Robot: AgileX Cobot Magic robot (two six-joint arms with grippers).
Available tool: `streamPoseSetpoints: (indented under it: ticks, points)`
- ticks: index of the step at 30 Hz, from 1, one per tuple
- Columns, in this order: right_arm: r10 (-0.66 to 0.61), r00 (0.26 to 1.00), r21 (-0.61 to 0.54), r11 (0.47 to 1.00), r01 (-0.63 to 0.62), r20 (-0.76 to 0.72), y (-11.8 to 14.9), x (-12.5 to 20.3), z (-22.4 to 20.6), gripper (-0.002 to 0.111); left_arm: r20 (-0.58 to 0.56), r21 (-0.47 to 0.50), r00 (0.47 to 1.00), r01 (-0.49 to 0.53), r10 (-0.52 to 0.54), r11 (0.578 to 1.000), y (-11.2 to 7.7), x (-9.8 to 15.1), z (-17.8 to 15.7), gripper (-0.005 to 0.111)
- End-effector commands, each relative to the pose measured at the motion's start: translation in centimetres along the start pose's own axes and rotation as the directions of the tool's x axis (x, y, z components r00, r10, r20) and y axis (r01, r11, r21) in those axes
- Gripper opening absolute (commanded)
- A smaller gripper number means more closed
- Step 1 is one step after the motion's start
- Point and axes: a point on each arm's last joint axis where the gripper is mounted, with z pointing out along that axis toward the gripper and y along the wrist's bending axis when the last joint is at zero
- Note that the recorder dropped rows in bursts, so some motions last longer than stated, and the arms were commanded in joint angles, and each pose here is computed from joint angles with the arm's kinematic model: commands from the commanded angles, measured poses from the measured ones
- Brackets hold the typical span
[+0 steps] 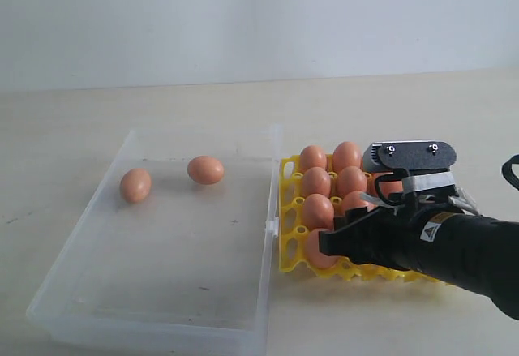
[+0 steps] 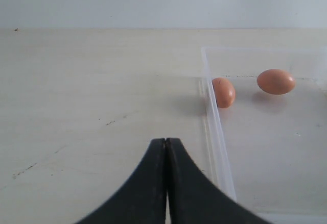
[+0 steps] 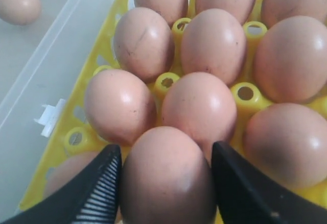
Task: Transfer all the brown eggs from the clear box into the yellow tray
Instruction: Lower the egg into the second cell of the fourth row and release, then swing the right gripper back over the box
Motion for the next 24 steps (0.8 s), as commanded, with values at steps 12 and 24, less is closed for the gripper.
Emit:
streamPoseSetpoints:
  ticks: [12, 24]
  points:
    - [0.002, 0.997, -0.046, 0.999, 0.001, 0.071, 0.4, -1.9, -2.2, 0.059, 0.014, 0.000, 1.000, 0.000, 0.000, 1.000, 0.0, -0.2, -0.1, 0.000]
    - [-0.199, 0.976, -0.288, 0.933, 0.216, 0.086, 5.9, -11.5, -8.9, 0.037, 0.014, 0.000, 1.000, 0.000, 0.000, 1.000, 0.0, -0.2, -0.1, 0.000]
